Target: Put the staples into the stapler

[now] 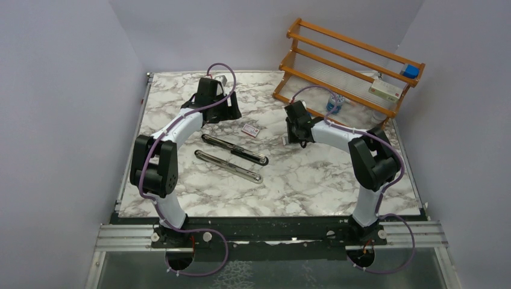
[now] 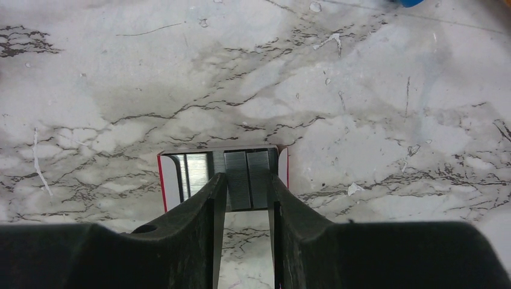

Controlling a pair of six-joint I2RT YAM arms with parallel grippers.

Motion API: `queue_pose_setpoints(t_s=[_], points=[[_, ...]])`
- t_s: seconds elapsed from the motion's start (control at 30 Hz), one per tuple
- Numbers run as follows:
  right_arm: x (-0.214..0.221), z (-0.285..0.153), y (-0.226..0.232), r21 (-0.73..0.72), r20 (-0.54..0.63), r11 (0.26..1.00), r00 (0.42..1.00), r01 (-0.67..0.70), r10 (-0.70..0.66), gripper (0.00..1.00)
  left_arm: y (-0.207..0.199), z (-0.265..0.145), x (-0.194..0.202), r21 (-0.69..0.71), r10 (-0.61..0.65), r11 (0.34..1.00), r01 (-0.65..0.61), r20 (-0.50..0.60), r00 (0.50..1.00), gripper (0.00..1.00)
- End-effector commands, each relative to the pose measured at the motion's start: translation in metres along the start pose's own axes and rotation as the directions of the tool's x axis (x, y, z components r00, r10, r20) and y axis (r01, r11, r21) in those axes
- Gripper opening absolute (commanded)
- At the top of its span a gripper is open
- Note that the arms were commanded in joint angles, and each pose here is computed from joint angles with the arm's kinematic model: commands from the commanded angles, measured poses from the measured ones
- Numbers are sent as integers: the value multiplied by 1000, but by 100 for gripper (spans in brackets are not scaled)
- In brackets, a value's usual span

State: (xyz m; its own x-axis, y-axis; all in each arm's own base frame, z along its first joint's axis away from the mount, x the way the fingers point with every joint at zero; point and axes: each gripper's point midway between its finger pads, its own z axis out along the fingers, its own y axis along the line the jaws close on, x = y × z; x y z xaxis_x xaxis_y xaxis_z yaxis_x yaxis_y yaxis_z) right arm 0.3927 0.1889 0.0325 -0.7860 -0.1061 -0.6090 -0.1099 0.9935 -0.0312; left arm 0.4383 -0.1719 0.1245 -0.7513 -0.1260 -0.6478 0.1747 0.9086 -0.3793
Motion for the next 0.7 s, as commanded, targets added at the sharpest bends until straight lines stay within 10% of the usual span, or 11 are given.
queue_pose_setpoints(t_s=[0.0,0.67], points=[[6,2,-2,-8,-27,1000,1000,-16,16,33,-2,2,-2,1,12,1000,-12,-1,1000,78],[2,-7,33,-234,2,972,1000,12,-12,38,-1,3,-1,-1,14,1000,-14,-3,1000,78]])
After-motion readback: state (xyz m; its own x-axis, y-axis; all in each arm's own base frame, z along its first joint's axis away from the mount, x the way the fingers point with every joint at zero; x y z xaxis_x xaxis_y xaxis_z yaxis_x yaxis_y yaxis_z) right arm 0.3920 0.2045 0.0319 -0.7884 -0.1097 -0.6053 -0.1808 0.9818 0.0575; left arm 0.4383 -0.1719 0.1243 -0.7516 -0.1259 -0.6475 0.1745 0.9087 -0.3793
